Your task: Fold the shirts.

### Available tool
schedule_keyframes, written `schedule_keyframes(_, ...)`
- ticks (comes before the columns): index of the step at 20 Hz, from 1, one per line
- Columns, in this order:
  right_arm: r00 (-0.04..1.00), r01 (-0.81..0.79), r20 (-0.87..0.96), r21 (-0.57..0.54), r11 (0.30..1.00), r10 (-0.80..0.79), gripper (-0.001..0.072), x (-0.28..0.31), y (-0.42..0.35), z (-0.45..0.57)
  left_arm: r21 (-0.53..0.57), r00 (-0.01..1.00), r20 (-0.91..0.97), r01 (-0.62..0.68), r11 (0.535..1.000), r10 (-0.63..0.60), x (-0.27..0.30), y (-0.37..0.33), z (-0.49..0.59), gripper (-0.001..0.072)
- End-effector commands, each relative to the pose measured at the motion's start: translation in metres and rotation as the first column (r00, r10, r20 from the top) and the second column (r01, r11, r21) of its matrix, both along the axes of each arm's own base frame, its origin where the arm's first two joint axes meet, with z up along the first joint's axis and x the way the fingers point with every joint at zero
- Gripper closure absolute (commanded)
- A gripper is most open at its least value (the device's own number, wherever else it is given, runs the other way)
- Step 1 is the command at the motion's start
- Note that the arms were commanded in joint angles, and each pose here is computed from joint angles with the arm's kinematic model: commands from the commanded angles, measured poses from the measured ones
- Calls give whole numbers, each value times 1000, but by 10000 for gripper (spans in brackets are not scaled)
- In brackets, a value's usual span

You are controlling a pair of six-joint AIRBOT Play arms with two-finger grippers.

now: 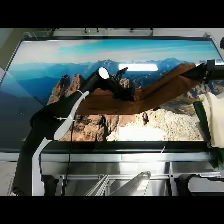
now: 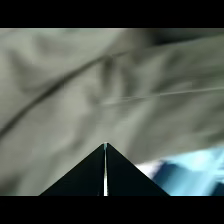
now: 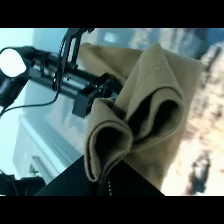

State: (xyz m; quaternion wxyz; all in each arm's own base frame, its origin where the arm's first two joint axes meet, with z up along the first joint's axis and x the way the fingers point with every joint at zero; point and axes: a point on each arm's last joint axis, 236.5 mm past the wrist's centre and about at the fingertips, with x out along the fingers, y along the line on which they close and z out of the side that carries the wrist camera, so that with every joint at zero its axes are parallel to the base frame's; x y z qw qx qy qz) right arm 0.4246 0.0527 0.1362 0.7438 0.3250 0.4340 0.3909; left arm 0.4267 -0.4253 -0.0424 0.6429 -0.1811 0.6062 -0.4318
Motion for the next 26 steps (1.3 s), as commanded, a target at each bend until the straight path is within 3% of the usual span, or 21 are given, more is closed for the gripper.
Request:
schedule_keyframes(1, 994, -90, 64, 69, 994, 85, 695, 1, 61, 24, -217, 998, 68, 0, 976, 15, 20, 43, 114, 682)
schedule_keyframes(6, 982, -164, 96, -7, 986, 164, 695, 15, 215, -17, -200, 954, 266, -86, 976, 139, 20, 220, 255, 682)
schedule_keyframes(10, 986, -156, 48, -77, 985, 160, 693, 16, 320, -105, -186, 887, 377, -209, 960, 266, 2, 303, 311, 682)
schedule_keyframes(11, 988, -152, 22, -88, 984, 155, 613, 16, 339, -131, -191, 864, 402, -246, 950, 304, 0, 317, 319, 681)
schedule_keyframes(12, 989, -150, -10, -65, 987, 150, 378, 13, 356, -146, -191, 850, 416, -267, 945, 324, -5, 326, 322, 682)
schedule_keyframes(13, 986, -167, -20, -19, 986, 167, 270, 10, 372, -149, -189, 845, 416, -281, 941, 336, -11, 333, 321, 682)
schedule_keyframes(15, 972, -233, 53, 104, 967, 228, 277, 3, 390, -119, -184, 836, 420, -304, 935, 354, -24, 344, 317, 681)
schedule_keyframes(18, 934, -352, 119, 164, 922, 336, 286, -9, 353, -66, -187, 809, 434, -350, 918, 397, -35, 358, 308, 682)
schedule_keyframes(19, 930, -364, 115, 152, 919, 349, 382, -6, 326, -55, -190, 801, 432, -368, 910, 414, -37, 362, 302, 681)
schedule_keyframes(24, 980, -173, -106, -62, 983, 166, 378, 28, 162, -73, -193, 823, 372, -384, 903, 429, -56, 360, 265, 681)
schedule_keyframes(26, 976, -93, -209, -131, 987, 65, 148, 26, 115, -105, -193, 832, 344, -390, 900, 434, -63, 357, 254, 681)
